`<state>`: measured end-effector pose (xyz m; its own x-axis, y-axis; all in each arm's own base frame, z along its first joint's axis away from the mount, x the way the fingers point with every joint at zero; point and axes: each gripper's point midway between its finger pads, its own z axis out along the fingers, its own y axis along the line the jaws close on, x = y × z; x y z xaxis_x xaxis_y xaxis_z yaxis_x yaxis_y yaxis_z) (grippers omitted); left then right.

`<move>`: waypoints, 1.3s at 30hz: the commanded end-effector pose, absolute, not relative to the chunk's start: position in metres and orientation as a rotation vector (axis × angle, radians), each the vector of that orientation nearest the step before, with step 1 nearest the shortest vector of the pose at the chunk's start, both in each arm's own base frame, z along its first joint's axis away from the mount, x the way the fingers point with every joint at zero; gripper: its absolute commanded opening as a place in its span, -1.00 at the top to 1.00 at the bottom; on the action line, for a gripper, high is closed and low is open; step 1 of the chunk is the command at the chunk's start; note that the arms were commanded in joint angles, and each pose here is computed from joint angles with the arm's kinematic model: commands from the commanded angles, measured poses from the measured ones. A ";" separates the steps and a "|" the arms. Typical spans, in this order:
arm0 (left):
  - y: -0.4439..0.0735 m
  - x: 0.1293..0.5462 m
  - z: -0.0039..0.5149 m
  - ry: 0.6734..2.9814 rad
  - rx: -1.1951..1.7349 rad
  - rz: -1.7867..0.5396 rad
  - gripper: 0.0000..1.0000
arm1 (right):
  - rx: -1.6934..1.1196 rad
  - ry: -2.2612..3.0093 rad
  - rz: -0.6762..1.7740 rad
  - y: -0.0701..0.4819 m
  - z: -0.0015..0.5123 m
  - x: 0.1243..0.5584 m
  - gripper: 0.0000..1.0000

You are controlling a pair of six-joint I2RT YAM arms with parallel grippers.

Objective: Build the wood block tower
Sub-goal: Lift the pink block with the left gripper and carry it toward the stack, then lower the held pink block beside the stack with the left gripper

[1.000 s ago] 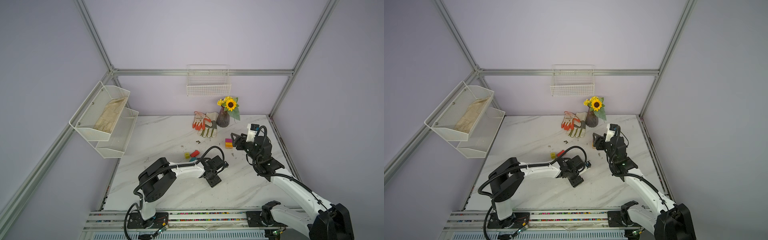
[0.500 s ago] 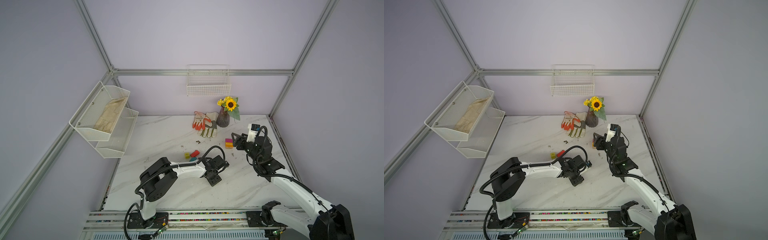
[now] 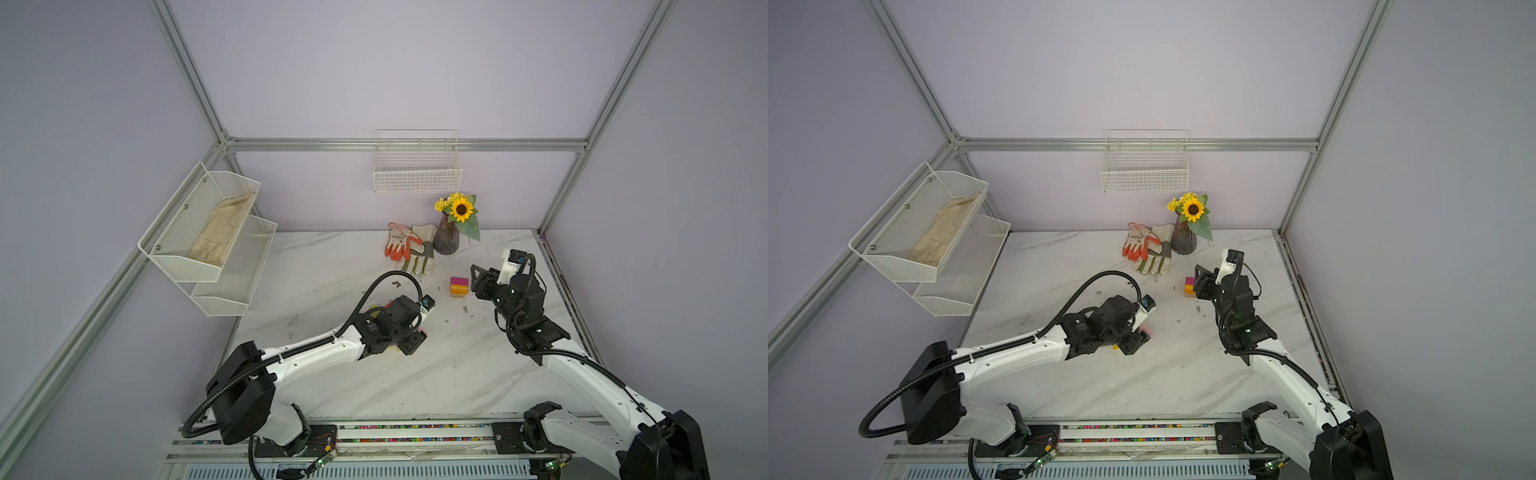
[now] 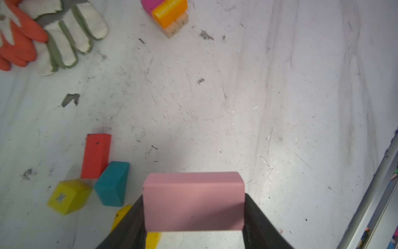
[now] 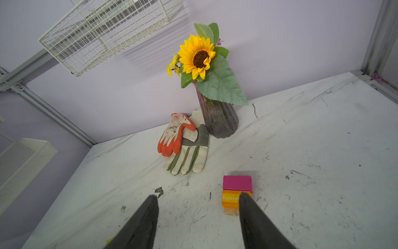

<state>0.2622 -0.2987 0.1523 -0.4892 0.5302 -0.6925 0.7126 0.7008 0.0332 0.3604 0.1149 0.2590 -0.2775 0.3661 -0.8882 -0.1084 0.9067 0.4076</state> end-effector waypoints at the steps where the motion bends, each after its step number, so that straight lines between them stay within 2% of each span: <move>1: -0.286 0.275 0.184 2.124 0.760 -0.391 0.29 | 0.225 1.784 0.438 0.107 0.259 0.360 -0.20; 3: -0.283 0.281 0.207 2.051 0.704 -0.391 0.25 | 0.225 1.780 0.437 0.106 0.258 0.361 -0.19; 5: -0.279 0.288 0.232 1.983 0.655 -0.377 0.33 | 0.225 1.780 0.435 0.106 0.258 0.361 -0.18; 13: -0.265 0.316 0.332 1.688 0.567 -0.203 0.36 | 0.216 1.773 0.440 0.106 0.260 0.360 -0.16; 16: -0.267 0.326 0.346 1.637 0.588 -0.142 0.26 | 0.219 1.766 0.435 0.104 0.261 0.358 -0.16; 20: -0.274 0.346 0.350 1.613 0.654 -0.081 0.28 | 0.221 1.754 0.440 0.103 0.262 0.355 -0.16; 23: -0.288 0.354 0.347 1.620 0.758 -0.116 0.43 | 0.223 1.753 0.440 0.102 0.262 0.356 -0.15; 28: -0.312 0.375 0.313 1.722 0.919 -0.184 0.73 | 0.230 1.755 0.431 0.101 0.261 0.357 -0.15; 32: -0.327 0.395 0.292 1.785 1.012 -0.202 0.75 | 0.321 1.771 0.396 0.085 0.250 0.361 -0.15; 39: -0.369 0.410 0.262 1.771 1.270 -0.278 0.76 | 0.430 1.853 0.448 0.044 0.212 0.385 0.13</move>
